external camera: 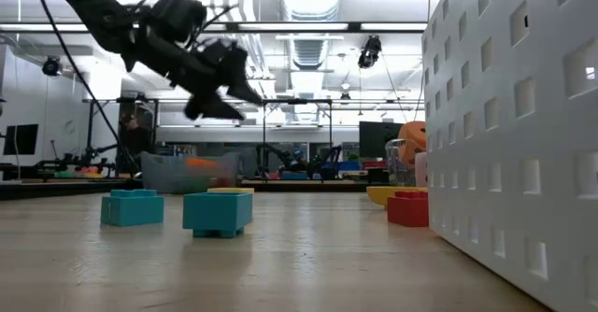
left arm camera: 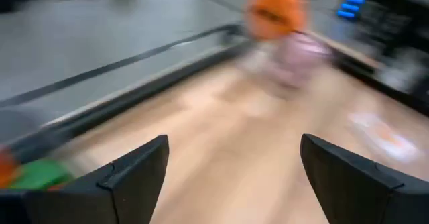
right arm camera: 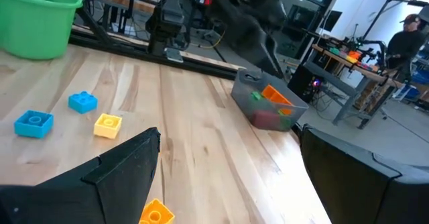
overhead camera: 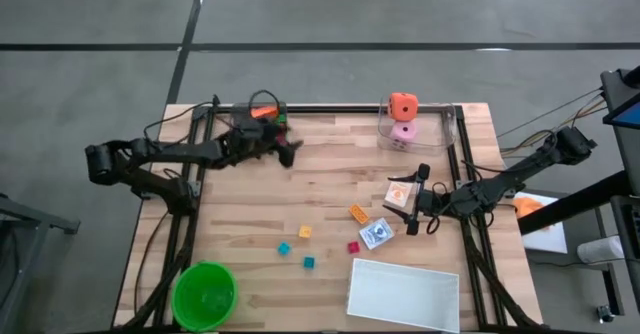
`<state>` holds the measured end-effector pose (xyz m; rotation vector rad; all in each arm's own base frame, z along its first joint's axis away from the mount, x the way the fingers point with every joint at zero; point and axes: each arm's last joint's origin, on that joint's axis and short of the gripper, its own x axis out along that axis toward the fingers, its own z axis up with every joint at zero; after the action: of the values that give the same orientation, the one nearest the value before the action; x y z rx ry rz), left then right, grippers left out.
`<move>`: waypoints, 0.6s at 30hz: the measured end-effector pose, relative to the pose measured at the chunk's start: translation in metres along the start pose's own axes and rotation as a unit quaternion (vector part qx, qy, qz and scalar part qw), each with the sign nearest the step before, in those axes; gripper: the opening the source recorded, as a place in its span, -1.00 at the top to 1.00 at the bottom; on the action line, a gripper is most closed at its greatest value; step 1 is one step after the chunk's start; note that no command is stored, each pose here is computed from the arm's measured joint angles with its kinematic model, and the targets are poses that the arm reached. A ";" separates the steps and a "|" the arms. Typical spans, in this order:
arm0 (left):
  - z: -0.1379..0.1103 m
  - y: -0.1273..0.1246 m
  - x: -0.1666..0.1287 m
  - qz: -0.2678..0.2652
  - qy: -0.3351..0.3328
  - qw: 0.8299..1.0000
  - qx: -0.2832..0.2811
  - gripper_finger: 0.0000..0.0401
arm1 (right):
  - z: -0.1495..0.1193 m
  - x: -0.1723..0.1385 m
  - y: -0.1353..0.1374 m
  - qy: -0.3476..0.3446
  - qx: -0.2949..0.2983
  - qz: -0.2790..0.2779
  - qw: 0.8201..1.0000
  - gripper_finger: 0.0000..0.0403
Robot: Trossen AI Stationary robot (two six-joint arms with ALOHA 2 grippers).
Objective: Pick & Place Toys
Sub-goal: Put the yellow game piece into the black bin
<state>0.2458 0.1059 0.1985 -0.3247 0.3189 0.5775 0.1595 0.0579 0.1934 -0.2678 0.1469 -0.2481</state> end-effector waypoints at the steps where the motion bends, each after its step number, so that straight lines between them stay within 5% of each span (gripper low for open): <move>1: -0.002 -0.010 -0.001 -0.020 0.001 1.000 0.016 -0.70 | -0.001 0.000 0.000 0.002 0.000 0.000 1.000 -0.74; 10: -0.025 -0.088 -0.028 -0.136 -0.019 0.981 0.138 -0.70 | 0.012 0.016 0.006 0.093 -0.004 0.002 0.996 -0.74; 18: -0.048 -0.099 -0.042 -0.150 -0.034 0.977 0.150 -0.70 | 0.043 0.054 0.006 0.245 0.030 0.038 0.968 -0.74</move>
<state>0.2597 -0.0114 0.1918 -0.0584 0.2788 0.2366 0.2199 0.0597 0.2272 -0.1359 0.6379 -0.2378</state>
